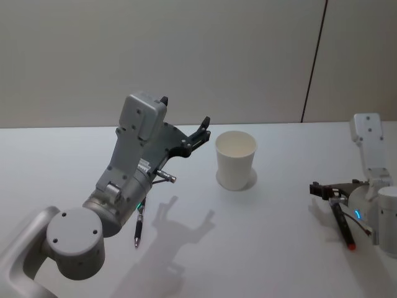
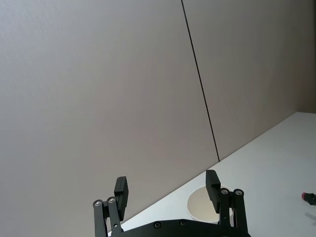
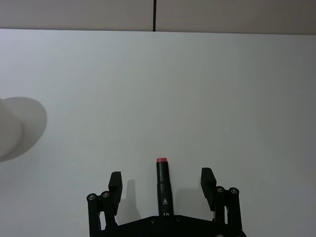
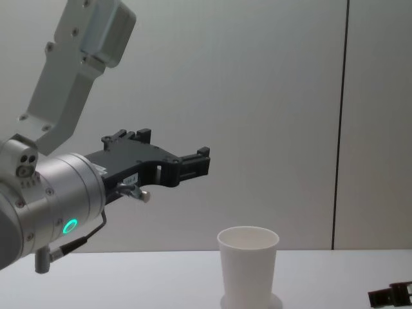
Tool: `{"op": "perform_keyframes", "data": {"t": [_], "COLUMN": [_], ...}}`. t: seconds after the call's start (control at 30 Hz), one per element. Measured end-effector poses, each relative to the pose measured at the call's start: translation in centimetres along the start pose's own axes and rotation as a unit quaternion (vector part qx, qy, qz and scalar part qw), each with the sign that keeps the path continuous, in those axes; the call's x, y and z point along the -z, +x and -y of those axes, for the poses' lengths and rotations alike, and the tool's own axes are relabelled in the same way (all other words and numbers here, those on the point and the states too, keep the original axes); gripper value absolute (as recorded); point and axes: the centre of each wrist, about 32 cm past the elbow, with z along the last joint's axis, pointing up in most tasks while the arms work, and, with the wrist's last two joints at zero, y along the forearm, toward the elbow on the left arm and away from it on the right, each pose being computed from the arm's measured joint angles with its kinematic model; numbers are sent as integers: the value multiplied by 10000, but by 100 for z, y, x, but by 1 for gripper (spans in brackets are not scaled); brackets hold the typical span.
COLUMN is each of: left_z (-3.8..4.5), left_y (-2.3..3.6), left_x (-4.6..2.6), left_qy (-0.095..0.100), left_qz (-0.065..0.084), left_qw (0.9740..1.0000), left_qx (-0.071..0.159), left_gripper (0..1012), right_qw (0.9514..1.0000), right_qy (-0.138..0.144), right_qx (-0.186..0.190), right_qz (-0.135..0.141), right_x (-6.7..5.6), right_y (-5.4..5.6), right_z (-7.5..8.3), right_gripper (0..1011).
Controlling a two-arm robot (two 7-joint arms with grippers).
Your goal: Place the pen into the pen holder.
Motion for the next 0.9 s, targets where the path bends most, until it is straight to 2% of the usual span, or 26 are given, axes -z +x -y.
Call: {"op": "perform_keyframes", "data": {"t": [0.43,0.8,0.9], "left_z": [0,0,0], "left_y": [0,0,0], "left_x": [0,0,0], "left_qy": [0,0,0], "left_qz": [0,0,0], "left_qw": [10000,10000,10000], "left_qx": [0,0,0], "left_gripper": [1003,1003,1003], "right_qw": [9998,9996,9996], "right_qy": [-161,-238,-253], "right_qx": [45,45,38], "right_qz": [-118,-115,-109], "right_x": [6,21,25], "right_y": [-4,-19,-21], "right_z": [-149,-221,-235], "right_gripper": [1002,1002,956]}}
